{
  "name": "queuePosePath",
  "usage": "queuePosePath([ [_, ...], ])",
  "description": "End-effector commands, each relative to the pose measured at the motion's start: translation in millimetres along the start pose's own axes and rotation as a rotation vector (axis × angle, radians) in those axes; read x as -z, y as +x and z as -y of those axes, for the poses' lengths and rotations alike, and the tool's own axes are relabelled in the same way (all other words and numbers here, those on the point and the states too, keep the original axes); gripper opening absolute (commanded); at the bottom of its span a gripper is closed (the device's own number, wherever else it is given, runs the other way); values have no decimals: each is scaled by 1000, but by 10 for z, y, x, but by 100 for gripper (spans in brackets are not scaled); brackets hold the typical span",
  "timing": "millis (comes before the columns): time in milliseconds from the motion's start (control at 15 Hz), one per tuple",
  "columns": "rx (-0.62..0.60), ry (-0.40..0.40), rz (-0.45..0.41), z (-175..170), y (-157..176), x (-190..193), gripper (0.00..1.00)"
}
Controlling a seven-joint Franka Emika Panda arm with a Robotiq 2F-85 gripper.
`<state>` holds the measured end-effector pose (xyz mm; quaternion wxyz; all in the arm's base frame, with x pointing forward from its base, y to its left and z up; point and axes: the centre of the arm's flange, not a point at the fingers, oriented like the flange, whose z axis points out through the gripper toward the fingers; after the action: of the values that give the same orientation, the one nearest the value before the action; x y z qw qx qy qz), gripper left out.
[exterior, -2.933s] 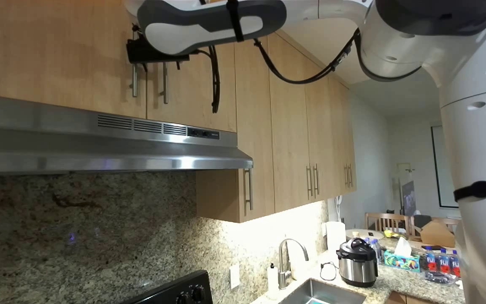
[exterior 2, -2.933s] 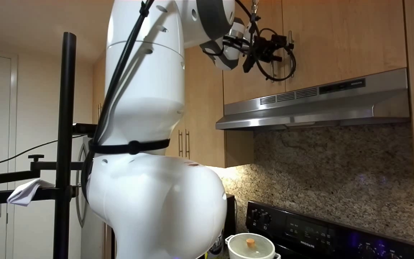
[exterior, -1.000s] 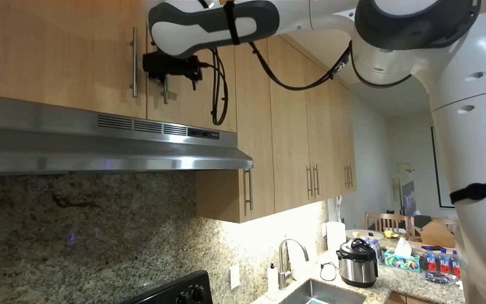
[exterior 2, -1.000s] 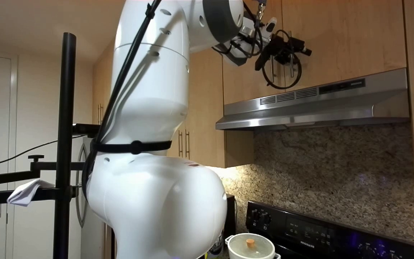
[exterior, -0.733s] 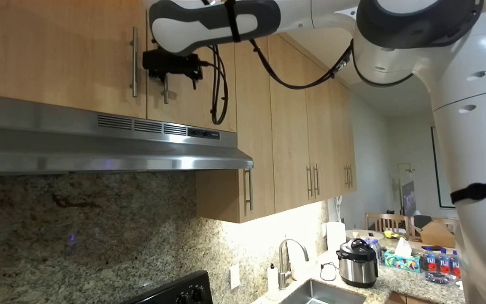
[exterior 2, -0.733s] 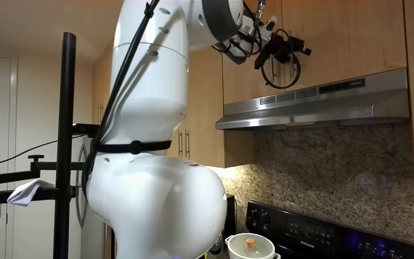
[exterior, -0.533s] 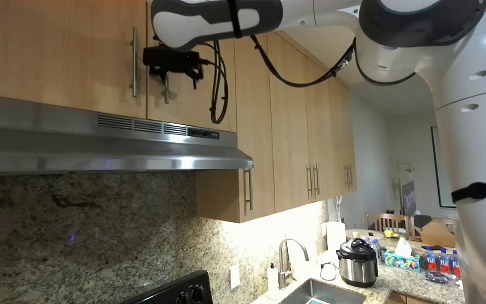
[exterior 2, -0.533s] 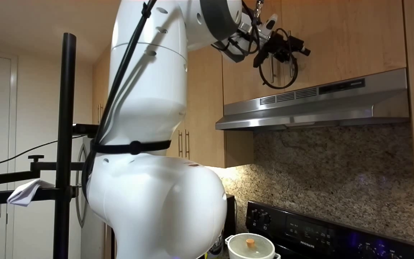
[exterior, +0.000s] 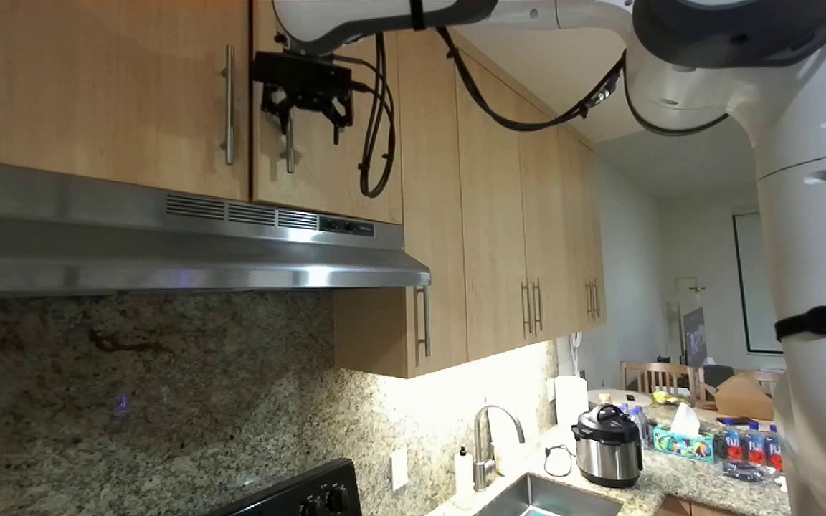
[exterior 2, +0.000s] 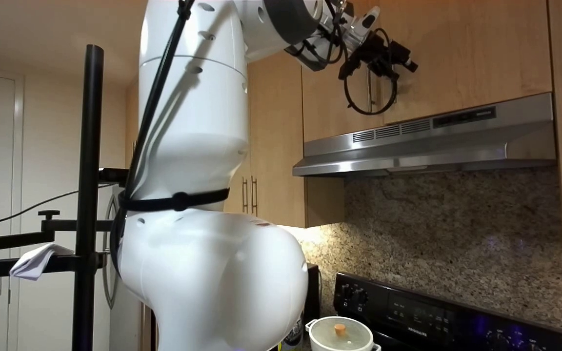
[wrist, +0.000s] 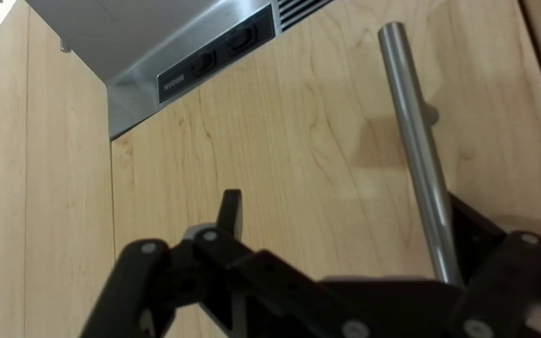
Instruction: Open the top right cabinet door
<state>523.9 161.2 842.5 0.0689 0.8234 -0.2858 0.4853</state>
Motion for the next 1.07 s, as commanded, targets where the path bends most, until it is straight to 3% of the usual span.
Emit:
queuePosePath([
  [0, -11, 11, -48, -451, 301, 370, 100],
  [267, -44, -9, -66, -645, 446, 508, 100],
  [733, -106, -101, 5, -976, 546, 448, 100],
  [1000, -118, -79, 9, -1071, 587, 501, 100],
])
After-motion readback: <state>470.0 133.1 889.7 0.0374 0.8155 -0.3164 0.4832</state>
